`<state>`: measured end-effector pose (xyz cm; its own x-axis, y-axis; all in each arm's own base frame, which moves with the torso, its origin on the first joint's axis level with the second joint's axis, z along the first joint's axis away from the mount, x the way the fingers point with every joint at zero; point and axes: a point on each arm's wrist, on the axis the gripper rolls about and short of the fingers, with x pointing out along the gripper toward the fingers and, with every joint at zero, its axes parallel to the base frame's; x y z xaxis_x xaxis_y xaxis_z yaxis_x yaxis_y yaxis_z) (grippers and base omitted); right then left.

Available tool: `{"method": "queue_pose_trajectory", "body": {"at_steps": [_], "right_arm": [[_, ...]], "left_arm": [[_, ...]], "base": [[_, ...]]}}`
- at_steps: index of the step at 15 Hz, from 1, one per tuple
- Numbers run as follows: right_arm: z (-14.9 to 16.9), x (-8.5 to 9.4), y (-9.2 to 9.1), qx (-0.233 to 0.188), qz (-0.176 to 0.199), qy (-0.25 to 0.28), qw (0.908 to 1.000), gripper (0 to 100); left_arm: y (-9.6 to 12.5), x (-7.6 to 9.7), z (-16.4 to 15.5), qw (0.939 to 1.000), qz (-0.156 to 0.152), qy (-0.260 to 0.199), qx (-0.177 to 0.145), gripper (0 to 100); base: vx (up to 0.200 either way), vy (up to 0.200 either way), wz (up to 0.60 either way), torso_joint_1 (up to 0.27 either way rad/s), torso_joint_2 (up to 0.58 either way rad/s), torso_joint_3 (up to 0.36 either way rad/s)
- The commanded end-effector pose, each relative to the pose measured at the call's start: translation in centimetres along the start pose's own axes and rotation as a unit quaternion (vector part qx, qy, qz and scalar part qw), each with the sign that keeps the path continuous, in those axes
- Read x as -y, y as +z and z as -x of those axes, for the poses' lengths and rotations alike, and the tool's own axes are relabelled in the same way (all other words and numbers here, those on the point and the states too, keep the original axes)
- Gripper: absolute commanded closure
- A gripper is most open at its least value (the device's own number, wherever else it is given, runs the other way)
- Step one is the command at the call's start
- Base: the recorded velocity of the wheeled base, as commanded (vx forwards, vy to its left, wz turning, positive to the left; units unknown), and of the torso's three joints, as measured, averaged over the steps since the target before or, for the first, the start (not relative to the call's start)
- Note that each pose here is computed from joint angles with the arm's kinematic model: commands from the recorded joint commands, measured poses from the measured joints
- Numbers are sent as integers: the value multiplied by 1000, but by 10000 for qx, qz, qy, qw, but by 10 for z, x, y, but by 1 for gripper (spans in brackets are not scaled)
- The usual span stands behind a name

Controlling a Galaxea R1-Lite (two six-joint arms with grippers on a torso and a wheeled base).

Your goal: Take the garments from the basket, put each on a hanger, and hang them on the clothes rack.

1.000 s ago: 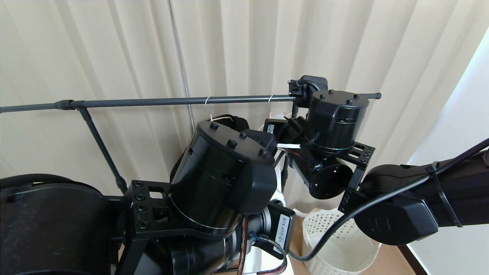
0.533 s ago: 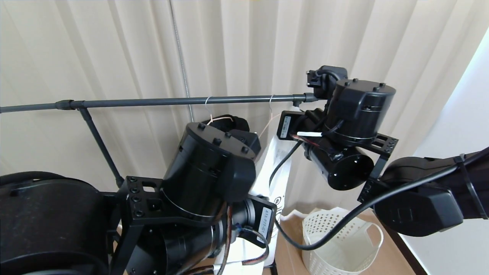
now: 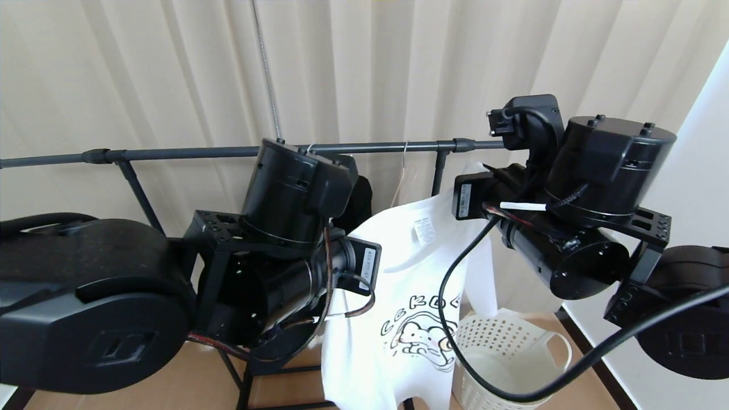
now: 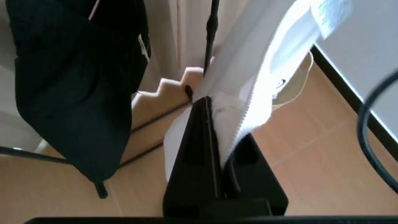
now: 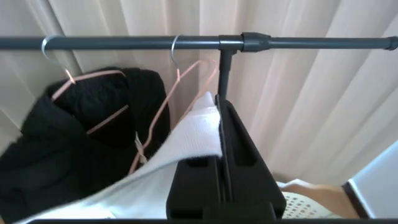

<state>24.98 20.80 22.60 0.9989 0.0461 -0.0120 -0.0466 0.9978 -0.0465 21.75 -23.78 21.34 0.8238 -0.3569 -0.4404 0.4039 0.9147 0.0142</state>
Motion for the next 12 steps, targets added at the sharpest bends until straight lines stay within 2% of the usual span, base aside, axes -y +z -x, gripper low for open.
{"method": "queue_pose_trajectory", "body": {"at_steps": [1,2,5,6,9,12], "right_arm": [[8,11,-17,-230,659,-51,9975,100],[6,17,-25,-349,902,-119,9952,100],[3,21,-27,-396,965,-190,9944,100],[0,24,-28,-413,974,-257,9941,100],[-7,35,-29,-453,1065,-449,9923,100],[-13,36,-36,-551,1162,-505,9904,100]], "left_arm": [[1,9,-18,10000,-30,67,-41,100],[2,11,-22,9999,-38,143,-23,100],[0,17,-26,9998,-157,110,-62,100],[0,17,-26,9998,-154,109,-55,0],[-3,15,-23,9997,-184,126,-102,0],[-14,8,-16,9992,-273,126,-250,0]], "base": [[0,0,0,0,0,0],[0,0,0,0,0,0],[0,0,0,0,0,0],[0,0,0,0,0,0],[0,0,0,0,0,0],[0,0,0,0,0,0]]}}
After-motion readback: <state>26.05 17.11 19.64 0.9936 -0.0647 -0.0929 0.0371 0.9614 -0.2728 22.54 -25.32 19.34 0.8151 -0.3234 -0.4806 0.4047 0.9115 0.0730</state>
